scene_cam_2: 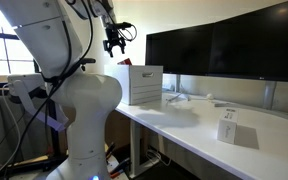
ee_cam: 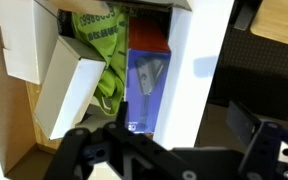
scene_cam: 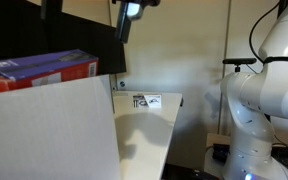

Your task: Remove the boxes from the storage box

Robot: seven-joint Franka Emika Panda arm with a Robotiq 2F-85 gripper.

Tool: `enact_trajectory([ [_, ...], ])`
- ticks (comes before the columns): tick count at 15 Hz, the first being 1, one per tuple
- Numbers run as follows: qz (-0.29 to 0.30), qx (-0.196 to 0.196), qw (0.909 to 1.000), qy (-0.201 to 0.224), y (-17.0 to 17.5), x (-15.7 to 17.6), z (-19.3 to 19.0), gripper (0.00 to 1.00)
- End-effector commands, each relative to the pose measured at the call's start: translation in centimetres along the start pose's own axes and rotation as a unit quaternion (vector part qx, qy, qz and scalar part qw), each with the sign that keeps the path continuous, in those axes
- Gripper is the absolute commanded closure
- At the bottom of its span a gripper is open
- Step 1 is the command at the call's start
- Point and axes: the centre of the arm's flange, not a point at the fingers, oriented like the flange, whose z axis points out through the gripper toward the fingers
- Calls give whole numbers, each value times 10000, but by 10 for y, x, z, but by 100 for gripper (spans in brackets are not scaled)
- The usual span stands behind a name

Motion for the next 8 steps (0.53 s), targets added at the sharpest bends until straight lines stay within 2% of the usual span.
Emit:
enact_trajectory([
  [1,-268,-335,9991,25,20,4,23,0],
  [8,-468,-379,9982,26,80,0,79,0],
])
